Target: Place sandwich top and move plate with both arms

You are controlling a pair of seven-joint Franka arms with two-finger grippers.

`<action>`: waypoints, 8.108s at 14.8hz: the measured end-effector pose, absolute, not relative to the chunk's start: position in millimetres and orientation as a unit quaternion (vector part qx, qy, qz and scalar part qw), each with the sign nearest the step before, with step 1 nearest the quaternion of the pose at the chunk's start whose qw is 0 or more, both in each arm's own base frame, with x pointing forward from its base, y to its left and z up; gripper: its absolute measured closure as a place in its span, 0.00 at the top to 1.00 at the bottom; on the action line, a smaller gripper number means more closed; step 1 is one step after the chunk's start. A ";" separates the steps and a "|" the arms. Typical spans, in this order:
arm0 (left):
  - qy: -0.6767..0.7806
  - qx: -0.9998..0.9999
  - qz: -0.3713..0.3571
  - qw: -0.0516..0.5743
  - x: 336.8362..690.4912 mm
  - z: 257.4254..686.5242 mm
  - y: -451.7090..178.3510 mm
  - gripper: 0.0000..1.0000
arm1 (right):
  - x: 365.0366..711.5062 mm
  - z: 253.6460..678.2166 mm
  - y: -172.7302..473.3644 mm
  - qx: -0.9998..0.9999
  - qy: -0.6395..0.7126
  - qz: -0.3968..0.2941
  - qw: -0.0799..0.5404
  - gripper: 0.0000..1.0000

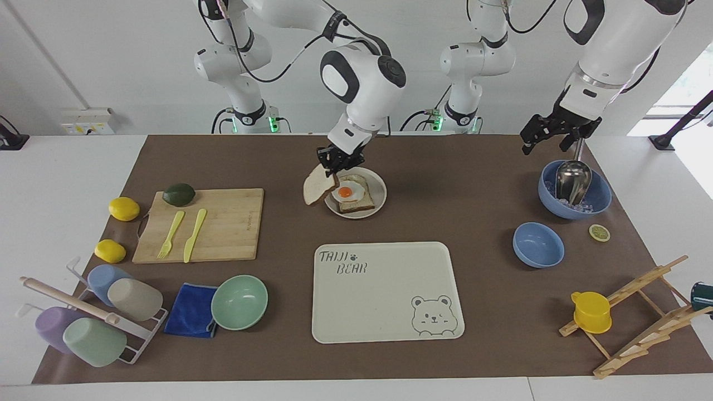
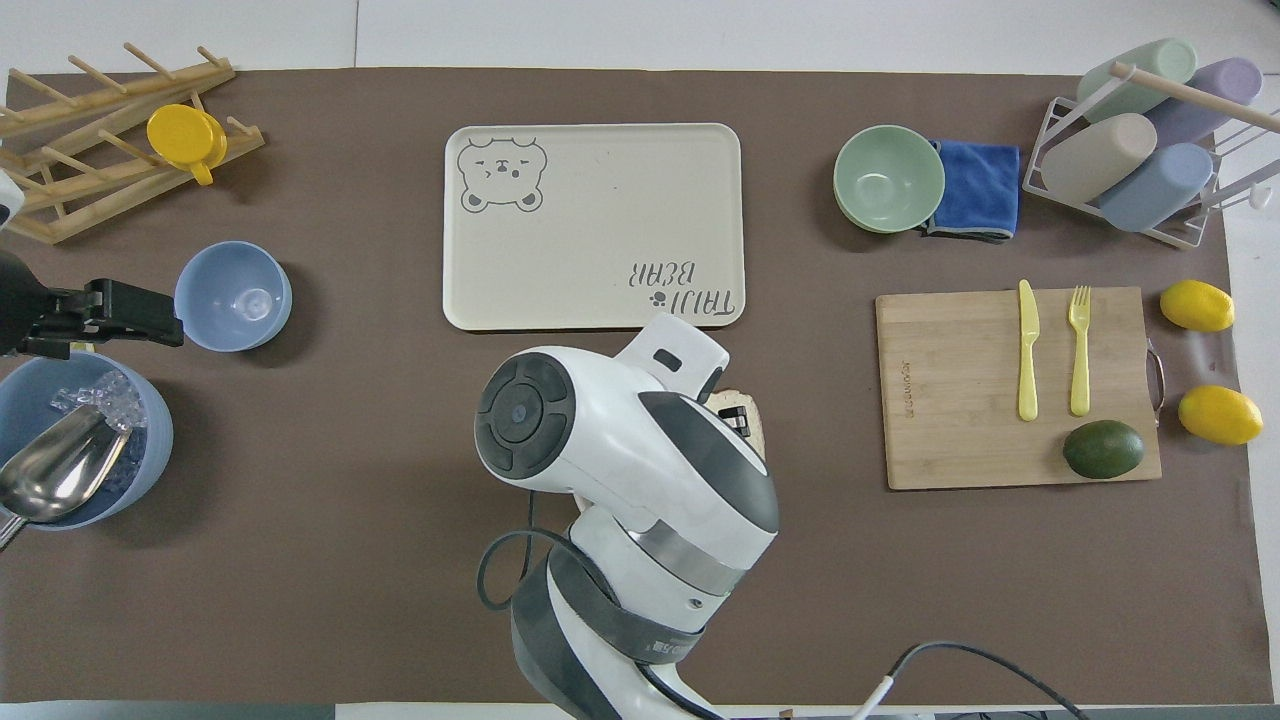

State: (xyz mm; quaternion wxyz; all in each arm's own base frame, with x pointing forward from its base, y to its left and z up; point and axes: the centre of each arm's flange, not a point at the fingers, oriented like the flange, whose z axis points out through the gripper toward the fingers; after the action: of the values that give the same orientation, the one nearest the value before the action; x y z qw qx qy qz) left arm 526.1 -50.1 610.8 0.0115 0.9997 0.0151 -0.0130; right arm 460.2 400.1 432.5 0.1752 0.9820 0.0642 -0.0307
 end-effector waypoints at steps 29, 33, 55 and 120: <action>0.021 1.000 -0.007 0.012 528.9 602.6 -44.9 1.00 | 464.5 388.6 405.3 0.997 -0.004 0.036 0.064 0.99; 0.010 1.000 0.001 0.014 526.5 574.0 -63.4 1.00 | 520.4 476.0 317.8 0.997 -0.053 0.023 0.060 1.00; -0.039 0.996 -0.020 0.077 442.7 345.0 -303.1 0.84 | 547.9 567.3 -18.1 0.996 -0.023 -0.081 0.008 1.00; 0.123 0.981 -0.011 0.149 654.0 341.7 -259.9 0.30 | 541.2 581.1 -28.4 0.997 -0.037 -0.069 -0.019 1.00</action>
State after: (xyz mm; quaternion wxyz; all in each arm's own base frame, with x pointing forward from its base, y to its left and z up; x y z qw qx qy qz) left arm 654.0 -259.9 341.7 0.1489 0.9811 0.1233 -0.0108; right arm 541.2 -28.4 581.1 -0.0187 0.9967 -0.0375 -0.0690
